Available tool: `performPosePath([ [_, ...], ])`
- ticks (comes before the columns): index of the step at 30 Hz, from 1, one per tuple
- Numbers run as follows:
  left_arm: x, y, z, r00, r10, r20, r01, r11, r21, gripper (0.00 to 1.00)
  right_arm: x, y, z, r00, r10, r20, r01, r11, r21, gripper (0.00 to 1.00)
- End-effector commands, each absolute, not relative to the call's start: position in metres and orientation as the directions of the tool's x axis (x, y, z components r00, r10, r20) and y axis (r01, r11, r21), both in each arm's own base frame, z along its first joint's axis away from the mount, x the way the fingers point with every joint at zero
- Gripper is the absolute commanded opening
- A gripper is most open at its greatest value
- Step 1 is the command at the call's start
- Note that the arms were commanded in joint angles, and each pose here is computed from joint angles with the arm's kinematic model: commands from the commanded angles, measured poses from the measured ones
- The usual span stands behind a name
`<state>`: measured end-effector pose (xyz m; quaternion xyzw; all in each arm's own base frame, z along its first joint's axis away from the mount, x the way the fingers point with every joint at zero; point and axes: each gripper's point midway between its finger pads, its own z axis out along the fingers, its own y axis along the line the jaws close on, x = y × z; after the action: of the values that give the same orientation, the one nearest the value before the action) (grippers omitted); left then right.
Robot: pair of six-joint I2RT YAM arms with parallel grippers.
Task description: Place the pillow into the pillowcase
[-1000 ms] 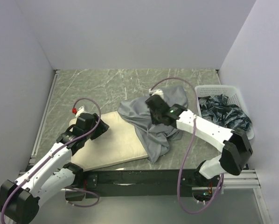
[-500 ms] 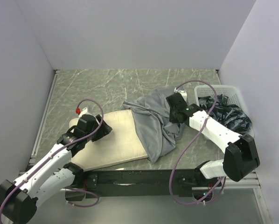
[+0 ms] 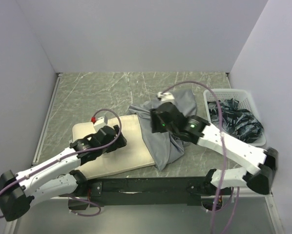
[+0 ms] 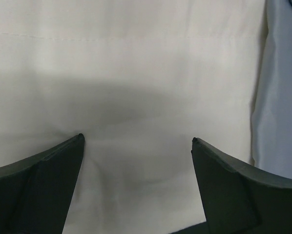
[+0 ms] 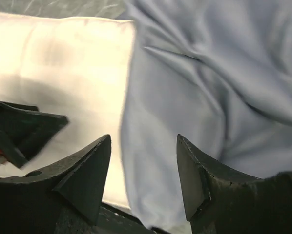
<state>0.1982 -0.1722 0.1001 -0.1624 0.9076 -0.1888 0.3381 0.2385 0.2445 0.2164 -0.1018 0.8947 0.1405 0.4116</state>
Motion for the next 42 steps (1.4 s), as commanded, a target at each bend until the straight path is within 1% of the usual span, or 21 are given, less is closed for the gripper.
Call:
performPosePath([
  [1,0.208,-0.174,0.091,-0.682,-0.471,-0.56,-0.234,0.866,-0.443,0.95,0.251,0.298,0.182,-0.674,-0.185,-0.716,-0.394,0.909,0.136,0.63],
  [3,0.211,-0.175,0.08,-0.681,-0.468,-0.562,-0.246,0.87,-0.427,0.93,0.258,0.311,0.17,-0.681,-0.218,-0.699,-0.411,0.904,0.12,0.62],
  [6,0.208,-0.175,0.059,-0.704,-0.449,-0.55,-0.253,0.882,-0.397,0.79,0.275,0.328,0.133,-0.721,-0.277,-0.635,-0.404,0.913,0.06,0.62],
  [9,0.204,-0.185,0.041,-0.743,-0.427,-0.515,-0.226,0.885,-0.407,0.39,0.301,0.324,0.13,-0.736,-0.255,-0.628,-0.338,0.941,0.014,0.62],
  [10,0.202,-0.186,0.037,-0.752,-0.425,-0.503,-0.225,0.884,-0.411,0.2,0.314,0.322,0.125,-0.738,-0.248,-0.627,-0.303,0.953,-0.02,0.62],
  [11,0.202,-0.19,0.035,-0.754,-0.429,-0.498,-0.22,0.879,-0.423,0.09,0.321,0.317,0.122,-0.74,-0.245,-0.626,-0.281,0.959,-0.043,0.61],
  [12,0.198,-0.189,0.029,-0.764,-0.427,-0.484,-0.221,0.877,-0.426,0.01,0.325,0.317,0.113,-0.754,-0.256,-0.605,-0.287,0.957,-0.047,0.61],
  [14,0.199,-0.198,0.035,-0.76,-0.441,-0.477,-0.197,0.857,-0.477,0.01,0.332,0.322,0.117,-0.753,-0.253,-0.607,-0.294,0.955,-0.033,0.48],
  [15,0.2,-0.2,0.039,-0.757,-0.444,-0.479,-0.19,0.851,-0.489,0.01,0.332,0.317,0.115,-0.758,-0.267,-0.595,-0.282,0.957,-0.07,0.37],
  [16,0.204,-0.201,0.046,-0.746,-0.453,-0.488,-0.185,0.845,-0.502,0.01,0.331,0.33,0.13,-0.74,-0.269,-0.617,-0.299,0.953,-0.057,0.15],
  [19,0.223,-0.205,0.078,-0.692,-0.491,-0.53,-0.174,0.825,-0.537,0.01,0.32,0.356,0.165,-0.709,-0.27,-0.652,-0.362,0.932,0.007,0.0],
  [24,0.263,-0.216,0.149,-0.593,-0.6,-0.537,-0.148,0.737,-0.66,0.01,0.275,0.407,0.23,-0.636,-0.279,-0.719,-0.516,0.847,0.128,0.0],
  [26,0.282,-0.209,0.176,-0.529,-0.647,-0.549,-0.159,0.711,-0.685,0.01,0.26,0.418,0.238,-0.628,-0.287,-0.724,-0.558,0.814,0.162,0.0],
  [28,0.296,-0.196,0.189,-0.476,-0.686,-0.55,-0.187,0.691,-0.699,0.01,0.255,0.415,0.23,-0.637,-0.292,-0.713,-0.565,0.806,0.175,0.0],
  [32,0.318,-0.176,0.204,-0.426,-0.737,-0.525,-0.211,0.645,-0.735,0.01,0.272,0.393,0.198,-0.684,-0.259,-0.683,-0.505,0.843,0.186,0.0],
  [33,0.321,-0.173,0.202,-0.423,-0.736,-0.528,-0.219,0.648,-0.729,0.01,0.279,0.38,0.188,-0.698,-0.243,-0.674,-0.473,0.863,0.178,0.01],
  [35,0.326,-0.169,0.193,-0.426,-0.734,-0.53,-0.236,0.655,-0.717,0.01,0.291,0.363,0.184,-0.7,-0.215,-0.681,-0.417,0.897,0.146,0.11],
  [36,0.326,-0.171,0.189,-0.438,-0.726,-0.53,-0.235,0.662,-0.712,0.01,0.293,0.354,0.183,-0.702,-0.203,-0.683,-0.396,0.908,0.138,0.21],
  [38,0.325,-0.172,0.177,-0.454,-0.719,-0.526,-0.241,0.667,-0.705,0.01,0.294,0.344,0.188,-0.693,-0.181,-0.698,-0.374,0.918,0.133,0.37],
  [39,0.324,-0.174,0.173,-0.465,-0.718,-0.518,-0.24,0.665,-0.707,0.01,0.289,0.334,0.196,-0.683,-0.158,-0.713,-0.359,0.923,0.139,0.49],
  [42,0.319,-0.175,0.158,-0.487,-0.71,-0.509,-0.246,0.671,-0.699,0.01,0.27,0.308,0.206,-0.654,-0.086,-0.752,-0.316,0.934,0.167,0.64],
])
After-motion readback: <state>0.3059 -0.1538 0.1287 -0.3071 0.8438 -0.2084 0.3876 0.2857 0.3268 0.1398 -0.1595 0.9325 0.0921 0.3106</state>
